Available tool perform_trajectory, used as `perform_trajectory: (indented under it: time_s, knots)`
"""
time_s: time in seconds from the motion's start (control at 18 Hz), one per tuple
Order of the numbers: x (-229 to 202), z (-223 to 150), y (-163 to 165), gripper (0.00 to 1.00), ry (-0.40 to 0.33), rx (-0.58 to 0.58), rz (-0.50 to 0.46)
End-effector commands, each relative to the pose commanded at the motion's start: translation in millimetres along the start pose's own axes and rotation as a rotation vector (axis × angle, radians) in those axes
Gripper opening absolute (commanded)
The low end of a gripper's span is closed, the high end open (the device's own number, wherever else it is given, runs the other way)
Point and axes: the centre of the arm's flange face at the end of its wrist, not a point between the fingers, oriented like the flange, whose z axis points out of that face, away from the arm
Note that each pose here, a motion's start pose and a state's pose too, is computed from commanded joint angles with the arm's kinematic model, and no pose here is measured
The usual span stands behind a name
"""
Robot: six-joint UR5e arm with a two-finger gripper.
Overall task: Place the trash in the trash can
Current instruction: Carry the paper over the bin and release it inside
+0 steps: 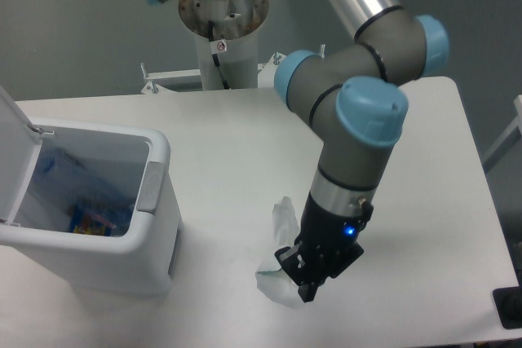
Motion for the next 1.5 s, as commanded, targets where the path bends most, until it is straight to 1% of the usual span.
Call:
perform_trajectory:
  time_s: [0.11,0.33,0.39,0.56,0.72,0.89,1.11,1.17,1.28,1.33,1.39,1.44,1.5]
  knots:
    - [18.2,-24.5,-4.8,0.00,0.025,0.035,0.004]
    - [63.4,-69.9,-2.3,0.00,0.145,0.085,0.040]
    - [73.2,-74.8,-1.4,0.00,0.174,0.089,0.051]
    - [100.8,-85.2,4.1,0.00,0.212,0.095,0.083]
    - [143.5,-84.4,18.5,0.00,0.259,0.076,0.115]
    - [179.2,-62.4,40.4,0.00,0.289,0.021,0.137]
    - [189.5,-47.4,63.3,0.01,0.290,-0.027,0.132]
    - [192.8,-46.9,69.1,0.04,0.292,-0.034,0.135]
    - [196.0,-46.8,75.5,0.04,0.295,-0.042,0.137]
    - [200.5,-45.7,78.3,0.06,0.299,-0.046,0.142]
    - [202.4,-43.4,80.7,0.15,0.301,-0.051,0.147]
    - [203.0,-42.8,82.1,0.26,0.302,-0.049,0.155]
    - [202.8,-42.5,82.3,0.46,0.302,-0.047,0.159]
